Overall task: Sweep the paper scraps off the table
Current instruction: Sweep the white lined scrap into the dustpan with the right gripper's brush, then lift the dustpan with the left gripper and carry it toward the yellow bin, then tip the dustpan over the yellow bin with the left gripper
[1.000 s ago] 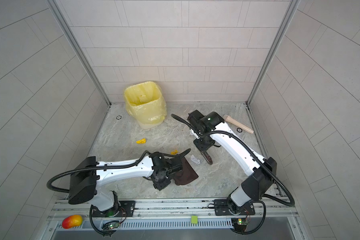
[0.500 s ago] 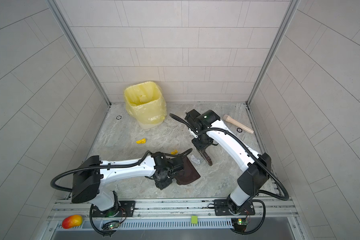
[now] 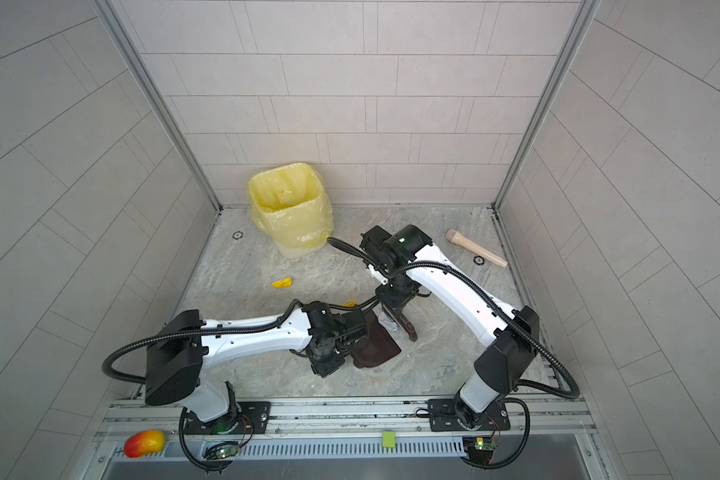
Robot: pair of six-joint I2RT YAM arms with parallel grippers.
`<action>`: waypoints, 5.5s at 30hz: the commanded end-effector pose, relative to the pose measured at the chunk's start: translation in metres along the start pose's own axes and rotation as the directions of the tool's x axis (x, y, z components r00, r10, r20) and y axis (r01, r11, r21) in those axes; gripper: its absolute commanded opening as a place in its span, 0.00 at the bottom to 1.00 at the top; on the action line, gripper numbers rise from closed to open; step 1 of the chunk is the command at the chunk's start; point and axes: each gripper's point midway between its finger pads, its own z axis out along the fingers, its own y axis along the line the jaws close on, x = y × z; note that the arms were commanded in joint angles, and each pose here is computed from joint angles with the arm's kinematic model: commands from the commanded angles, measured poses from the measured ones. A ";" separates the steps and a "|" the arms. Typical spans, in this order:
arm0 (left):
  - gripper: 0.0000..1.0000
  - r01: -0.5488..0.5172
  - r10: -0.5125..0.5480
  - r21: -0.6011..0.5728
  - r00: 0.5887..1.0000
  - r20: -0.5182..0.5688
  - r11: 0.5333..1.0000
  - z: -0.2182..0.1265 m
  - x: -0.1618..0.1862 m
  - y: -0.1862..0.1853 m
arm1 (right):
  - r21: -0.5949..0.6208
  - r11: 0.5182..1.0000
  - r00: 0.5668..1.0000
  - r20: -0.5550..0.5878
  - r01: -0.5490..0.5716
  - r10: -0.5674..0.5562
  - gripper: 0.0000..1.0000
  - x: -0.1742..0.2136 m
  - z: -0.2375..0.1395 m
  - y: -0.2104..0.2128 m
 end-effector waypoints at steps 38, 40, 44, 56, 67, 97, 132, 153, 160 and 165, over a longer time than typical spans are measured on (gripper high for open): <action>0.00 0.131 -0.119 -0.050 0.973 0.199 0.990 -0.063 -0.002 0.024 | -0.095 0.923 0.871 0.305 -0.374 0.385 0.00 0.045 -0.071 -0.065; 0.00 0.157 -0.140 -0.069 0.969 0.203 0.985 -0.077 0.002 0.030 | -0.121 0.915 0.860 0.313 -0.385 0.403 0.00 0.044 -0.069 -0.066; 0.00 0.230 -0.201 -0.111 0.953 0.225 0.967 -0.110 0.010 0.045 | -0.157 0.909 0.854 0.312 -0.386 0.417 0.00 0.040 -0.061 -0.064; 0.00 0.410 -0.360 -0.157 0.892 0.272 0.898 -0.188 0.041 0.102 | -0.221 0.906 0.856 0.307 -0.360 0.415 0.00 0.034 -0.052 -0.060; 0.00 0.586 -0.518 -0.216 0.801 0.300 0.781 -0.218 0.073 0.174 | -0.260 0.899 0.860 0.290 -0.351 0.420 0.00 0.031 -0.041 -0.057; 0.00 0.817 -0.700 -0.286 0.576 0.421 0.501 -0.247 0.114 0.307 | -0.338 0.873 0.853 0.270 -0.350 0.447 0.00 0.048 -0.043 -0.041; 0.00 0.471 -0.506 -0.753 0.836 0.214 0.459 -0.249 0.056 0.408 | -0.413 0.834 0.851 0.213 -0.366 0.480 0.00 0.051 -0.042 -0.029; 0.00 -0.012 -0.271 -0.966 0.959 -0.085 0.259 -0.279 0.002 0.426 | -0.410 0.838 0.854 0.218 -0.359 0.473 0.00 0.054 -0.047 -0.027; 0.00 0.008 -0.266 -0.970 0.962 -0.059 0.244 -0.284 0.006 0.422 | -0.406 0.841 0.855 0.220 -0.358 0.470 0.00 0.054 -0.045 -0.028; 0.00 0.019 -0.269 -0.971 0.962 -0.047 0.237 -0.288 0.009 0.421 | -0.402 0.842 0.850 0.229 -0.361 0.474 0.00 0.054 -0.046 -0.029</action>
